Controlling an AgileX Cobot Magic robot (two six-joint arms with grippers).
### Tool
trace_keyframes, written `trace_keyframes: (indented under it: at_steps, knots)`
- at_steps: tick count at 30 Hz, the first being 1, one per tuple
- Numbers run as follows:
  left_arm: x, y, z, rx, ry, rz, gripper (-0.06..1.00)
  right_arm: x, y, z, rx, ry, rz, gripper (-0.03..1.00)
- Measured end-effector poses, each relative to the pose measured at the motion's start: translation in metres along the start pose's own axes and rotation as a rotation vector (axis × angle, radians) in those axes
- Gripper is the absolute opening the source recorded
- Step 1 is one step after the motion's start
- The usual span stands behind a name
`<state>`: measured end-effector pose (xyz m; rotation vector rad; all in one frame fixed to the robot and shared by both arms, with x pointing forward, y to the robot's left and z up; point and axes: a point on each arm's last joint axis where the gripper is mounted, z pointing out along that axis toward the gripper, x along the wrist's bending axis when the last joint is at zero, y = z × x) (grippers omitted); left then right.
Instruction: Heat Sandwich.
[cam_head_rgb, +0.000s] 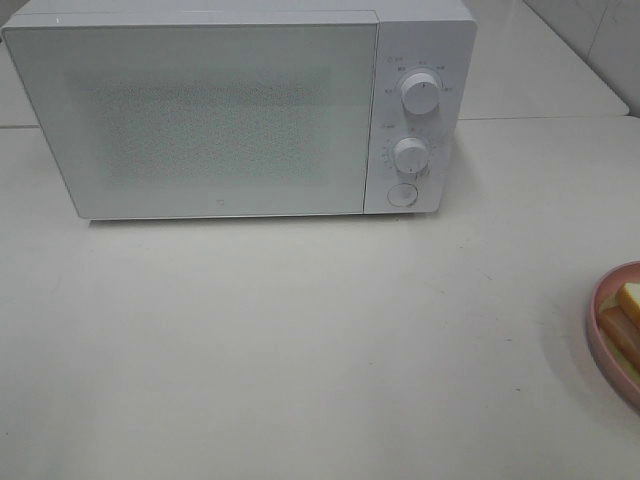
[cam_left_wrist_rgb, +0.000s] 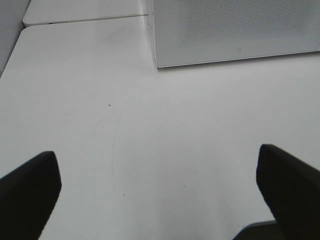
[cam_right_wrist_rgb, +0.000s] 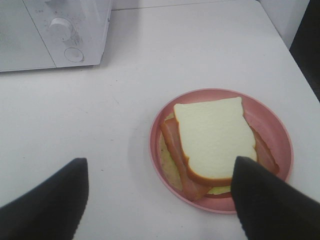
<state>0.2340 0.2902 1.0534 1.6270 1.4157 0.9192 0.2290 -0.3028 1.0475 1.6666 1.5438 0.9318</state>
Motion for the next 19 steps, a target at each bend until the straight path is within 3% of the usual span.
trace_keyframes:
  at_steps: [19]
  knots:
    - [0.0, 0.0, 0.0, 0.0, 0.0, 0.0, 0.99, 0.0, 0.0, 0.0, 0.0, 0.0, 0.0, 0.76]
